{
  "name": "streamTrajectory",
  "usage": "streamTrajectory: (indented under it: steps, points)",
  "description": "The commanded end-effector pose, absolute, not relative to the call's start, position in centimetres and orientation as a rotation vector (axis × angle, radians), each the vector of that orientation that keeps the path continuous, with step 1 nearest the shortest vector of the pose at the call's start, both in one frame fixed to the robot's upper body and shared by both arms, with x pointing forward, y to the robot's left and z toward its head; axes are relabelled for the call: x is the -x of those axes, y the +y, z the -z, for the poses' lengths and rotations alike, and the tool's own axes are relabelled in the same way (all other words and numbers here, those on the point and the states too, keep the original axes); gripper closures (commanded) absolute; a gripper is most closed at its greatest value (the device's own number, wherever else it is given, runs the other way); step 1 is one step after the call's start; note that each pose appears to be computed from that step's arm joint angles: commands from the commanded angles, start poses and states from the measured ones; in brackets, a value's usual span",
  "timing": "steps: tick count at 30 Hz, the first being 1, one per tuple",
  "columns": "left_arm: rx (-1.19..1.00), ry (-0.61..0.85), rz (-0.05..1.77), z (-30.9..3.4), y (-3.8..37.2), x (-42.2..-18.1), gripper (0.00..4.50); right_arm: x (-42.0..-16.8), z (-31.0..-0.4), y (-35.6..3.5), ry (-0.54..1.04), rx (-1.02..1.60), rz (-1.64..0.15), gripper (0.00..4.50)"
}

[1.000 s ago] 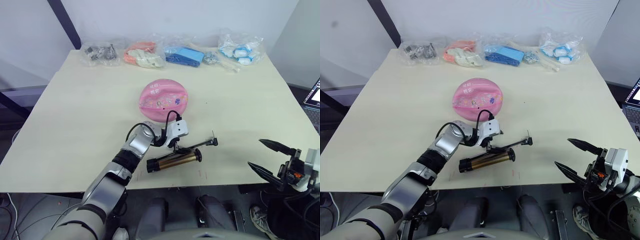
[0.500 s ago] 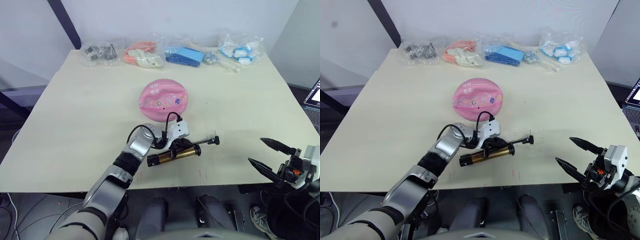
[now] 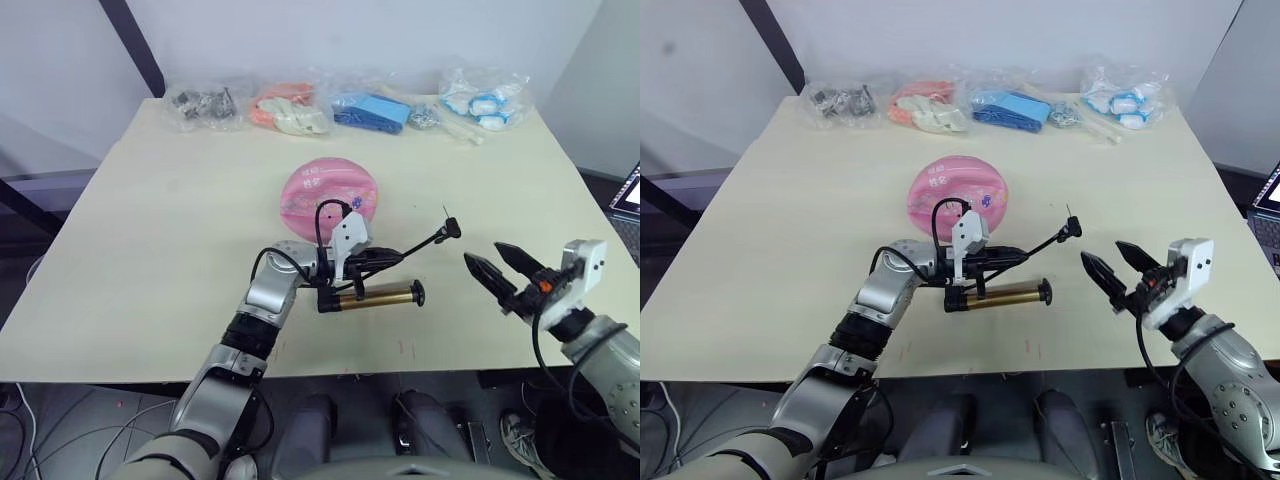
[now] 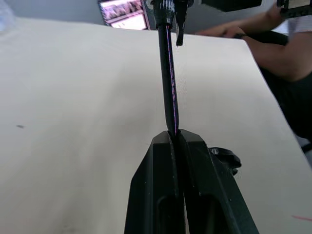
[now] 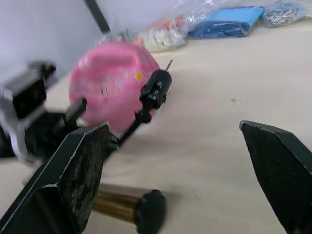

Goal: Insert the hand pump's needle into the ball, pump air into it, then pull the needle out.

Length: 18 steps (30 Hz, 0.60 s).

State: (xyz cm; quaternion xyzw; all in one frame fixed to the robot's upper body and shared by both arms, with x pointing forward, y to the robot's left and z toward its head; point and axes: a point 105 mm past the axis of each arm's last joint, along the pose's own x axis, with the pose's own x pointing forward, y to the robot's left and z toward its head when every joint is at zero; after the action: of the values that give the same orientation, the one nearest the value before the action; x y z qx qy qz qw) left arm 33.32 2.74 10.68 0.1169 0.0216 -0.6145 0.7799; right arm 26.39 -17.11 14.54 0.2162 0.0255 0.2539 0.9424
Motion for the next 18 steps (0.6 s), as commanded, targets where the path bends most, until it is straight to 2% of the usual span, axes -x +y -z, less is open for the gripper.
streamTrajectory:
  steps: [1,8,18]
  points:
    - [-0.253,-0.042,1.33,-12.3,2.4,-33.2,4.49,-26.1,-16.0,-15.7,0.046,-0.559,-0.522,0.0]
    - [-0.253,-0.04,1.334,-12.3,2.2,-33.2,4.49,-27.0,-16.8,-14.1,0.065,-0.717,-0.486,0.0]
    - [-0.278,-0.022,1.345,-11.8,2.1,-33.2,4.49,-28.0,-16.4,-13.5,0.104,-0.72,-0.447,0.0]
